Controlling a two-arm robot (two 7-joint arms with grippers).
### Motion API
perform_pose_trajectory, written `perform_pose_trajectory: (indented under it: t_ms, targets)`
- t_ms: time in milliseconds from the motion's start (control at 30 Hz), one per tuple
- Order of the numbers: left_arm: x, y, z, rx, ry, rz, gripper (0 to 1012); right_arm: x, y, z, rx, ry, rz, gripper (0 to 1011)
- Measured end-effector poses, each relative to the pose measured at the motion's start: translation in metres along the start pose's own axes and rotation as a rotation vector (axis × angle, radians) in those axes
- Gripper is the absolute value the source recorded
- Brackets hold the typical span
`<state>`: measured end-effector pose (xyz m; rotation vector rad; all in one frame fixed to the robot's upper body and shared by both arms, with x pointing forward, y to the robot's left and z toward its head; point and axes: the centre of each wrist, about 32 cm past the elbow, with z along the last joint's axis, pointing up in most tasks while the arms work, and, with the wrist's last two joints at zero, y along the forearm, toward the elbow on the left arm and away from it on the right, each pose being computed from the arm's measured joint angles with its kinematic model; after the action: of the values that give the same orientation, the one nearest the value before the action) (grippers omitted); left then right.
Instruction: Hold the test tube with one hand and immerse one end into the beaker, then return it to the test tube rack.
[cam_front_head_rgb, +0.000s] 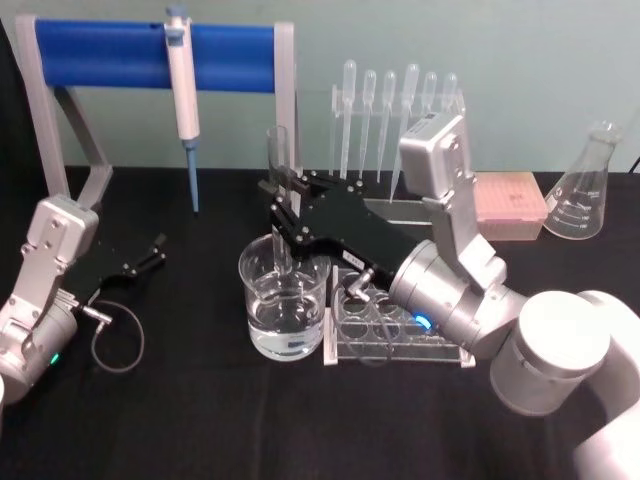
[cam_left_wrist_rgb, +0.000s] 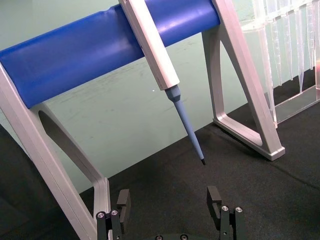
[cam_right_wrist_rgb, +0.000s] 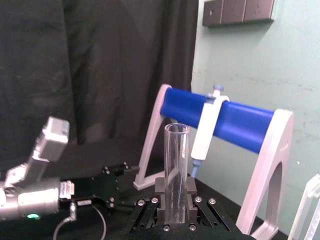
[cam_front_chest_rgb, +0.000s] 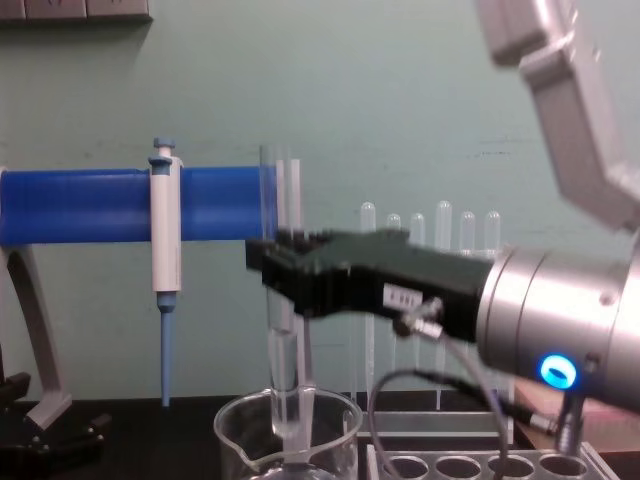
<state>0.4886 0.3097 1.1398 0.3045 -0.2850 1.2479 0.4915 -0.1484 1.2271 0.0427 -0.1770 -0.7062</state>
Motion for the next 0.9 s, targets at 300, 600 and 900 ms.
perform_pose_trajectory:
  t_ms: [300,600,900]
  targets:
    - [0.0000,0.0000,0.0000,0.000,0.000,0.000,1000,-0.004,0.006,-0.033,-0.011,-0.003,-0.026,226]
    - [0.0000,0.0000,0.0000,0.000,0.000,0.000,1000,-0.007,0.004,-0.051,-0.022,0.022,-0.053,226]
    - [0.0000,0.0000,0.0000,0.000,0.000,0.000,1000,-0.010,0.001,-0.057,-0.026,0.038,-0.063,226]
